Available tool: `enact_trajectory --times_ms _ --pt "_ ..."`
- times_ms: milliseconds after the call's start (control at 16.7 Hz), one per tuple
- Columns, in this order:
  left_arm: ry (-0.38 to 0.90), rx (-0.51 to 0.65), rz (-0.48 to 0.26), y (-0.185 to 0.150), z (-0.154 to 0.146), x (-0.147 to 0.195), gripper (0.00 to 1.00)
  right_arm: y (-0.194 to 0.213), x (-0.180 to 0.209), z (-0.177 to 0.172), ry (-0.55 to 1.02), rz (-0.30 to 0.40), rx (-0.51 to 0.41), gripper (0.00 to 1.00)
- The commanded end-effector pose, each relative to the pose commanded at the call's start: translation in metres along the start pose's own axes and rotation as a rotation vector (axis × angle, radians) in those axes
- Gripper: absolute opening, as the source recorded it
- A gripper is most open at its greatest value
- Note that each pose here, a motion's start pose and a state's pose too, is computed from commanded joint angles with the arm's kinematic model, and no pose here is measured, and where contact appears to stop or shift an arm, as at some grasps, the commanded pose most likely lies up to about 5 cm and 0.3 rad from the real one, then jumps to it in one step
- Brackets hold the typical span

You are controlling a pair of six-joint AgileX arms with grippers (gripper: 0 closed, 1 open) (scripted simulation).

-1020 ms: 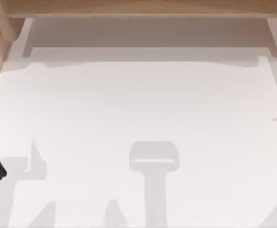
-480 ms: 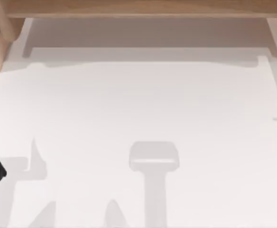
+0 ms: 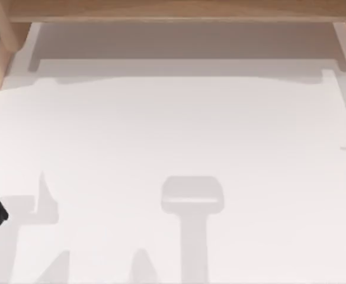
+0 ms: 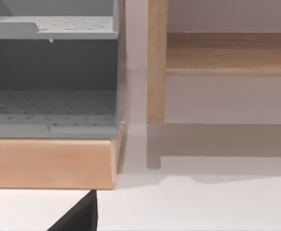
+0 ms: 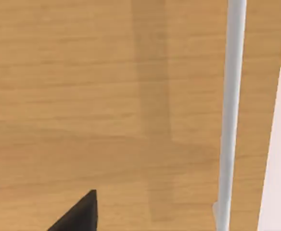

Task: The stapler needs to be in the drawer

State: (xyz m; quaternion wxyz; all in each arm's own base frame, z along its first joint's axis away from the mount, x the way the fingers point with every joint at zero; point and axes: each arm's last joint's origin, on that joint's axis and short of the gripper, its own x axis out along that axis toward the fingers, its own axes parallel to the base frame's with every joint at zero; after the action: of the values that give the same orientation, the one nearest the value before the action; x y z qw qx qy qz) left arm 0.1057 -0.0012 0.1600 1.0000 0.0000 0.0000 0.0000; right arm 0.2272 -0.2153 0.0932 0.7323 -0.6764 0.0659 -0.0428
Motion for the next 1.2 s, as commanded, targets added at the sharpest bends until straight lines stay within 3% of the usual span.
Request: enact_trajectory --times_ms 300,1200 --pt "0.000 0.000 0.000 0.000 0.000 0.000 1.00 0.007 -0.008 0.036 -0.144 -0.033 -0.079 1.00" --pt "0.000 0.000 0.000 0.000 0.000 0.000 1.00 0.006 0.017 0.039 -0.144 -0.033 -0.079 1.00"
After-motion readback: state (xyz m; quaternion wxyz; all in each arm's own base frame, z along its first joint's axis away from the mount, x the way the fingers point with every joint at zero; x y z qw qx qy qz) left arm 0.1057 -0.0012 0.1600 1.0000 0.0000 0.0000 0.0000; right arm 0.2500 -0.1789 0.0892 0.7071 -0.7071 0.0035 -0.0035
